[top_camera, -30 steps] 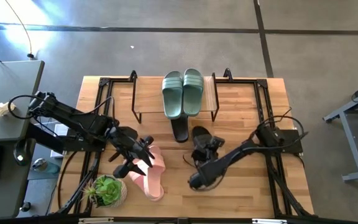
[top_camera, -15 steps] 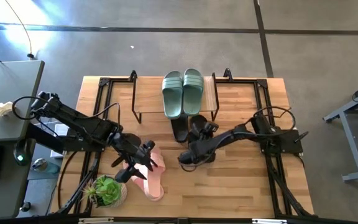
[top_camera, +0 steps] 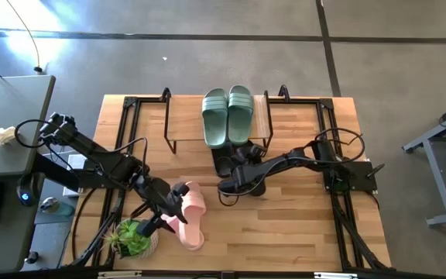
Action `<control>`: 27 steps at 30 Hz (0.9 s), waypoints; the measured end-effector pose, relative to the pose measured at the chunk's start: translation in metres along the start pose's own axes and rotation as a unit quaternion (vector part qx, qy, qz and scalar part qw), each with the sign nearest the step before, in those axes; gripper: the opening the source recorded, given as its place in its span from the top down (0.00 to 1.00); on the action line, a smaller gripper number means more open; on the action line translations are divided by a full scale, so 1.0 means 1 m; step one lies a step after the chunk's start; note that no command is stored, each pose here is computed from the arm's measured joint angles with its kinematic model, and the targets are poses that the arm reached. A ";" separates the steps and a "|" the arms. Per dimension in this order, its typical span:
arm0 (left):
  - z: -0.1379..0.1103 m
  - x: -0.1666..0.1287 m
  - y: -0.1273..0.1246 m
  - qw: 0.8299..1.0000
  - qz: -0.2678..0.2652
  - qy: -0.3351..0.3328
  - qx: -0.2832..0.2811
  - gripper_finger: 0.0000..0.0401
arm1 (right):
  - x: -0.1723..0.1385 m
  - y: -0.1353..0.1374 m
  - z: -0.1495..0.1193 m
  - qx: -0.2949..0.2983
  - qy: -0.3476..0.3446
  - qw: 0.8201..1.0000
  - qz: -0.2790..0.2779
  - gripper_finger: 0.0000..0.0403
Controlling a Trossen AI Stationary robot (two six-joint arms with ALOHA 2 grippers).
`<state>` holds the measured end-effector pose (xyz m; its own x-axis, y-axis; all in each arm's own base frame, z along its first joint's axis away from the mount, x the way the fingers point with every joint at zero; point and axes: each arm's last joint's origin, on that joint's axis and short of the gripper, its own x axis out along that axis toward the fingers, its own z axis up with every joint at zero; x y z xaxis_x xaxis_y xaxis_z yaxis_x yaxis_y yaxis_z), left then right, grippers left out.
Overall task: Pick and place slides into the shelf
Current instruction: Put the black slipper under the shelf
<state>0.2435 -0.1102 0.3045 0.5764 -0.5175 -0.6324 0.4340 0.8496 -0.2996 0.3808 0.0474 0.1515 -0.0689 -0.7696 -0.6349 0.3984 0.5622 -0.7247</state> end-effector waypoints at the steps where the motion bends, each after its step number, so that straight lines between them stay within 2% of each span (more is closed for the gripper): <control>1: 0.000 0.000 -0.001 1.000 -0.001 0.000 0.001 0.54 | 0.001 0.000 0.001 0.001 -0.002 1.000 0.003 0.87; 10: 0.000 0.000 -0.001 1.000 0.000 0.001 -0.002 0.54 | 0.002 -0.004 -0.001 -0.002 0.012 1.000 -0.010 0.73; 19: 0.000 0.000 -0.001 1.000 0.000 0.001 -0.002 0.54 | -0.012 0.002 -0.011 -0.013 -0.004 1.000 -0.020 0.71; 27: 0.000 0.000 -0.001 1.000 0.001 0.001 -0.004 0.54 | -0.014 0.002 -0.014 -0.019 0.015 1.000 -0.011 0.71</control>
<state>0.2430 -0.1109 0.3044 0.5761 -0.5159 -0.6340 0.4271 0.8513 -0.3047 0.3696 0.0633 0.1548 -0.1056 -0.7727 -0.6260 0.3613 0.5567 -0.7481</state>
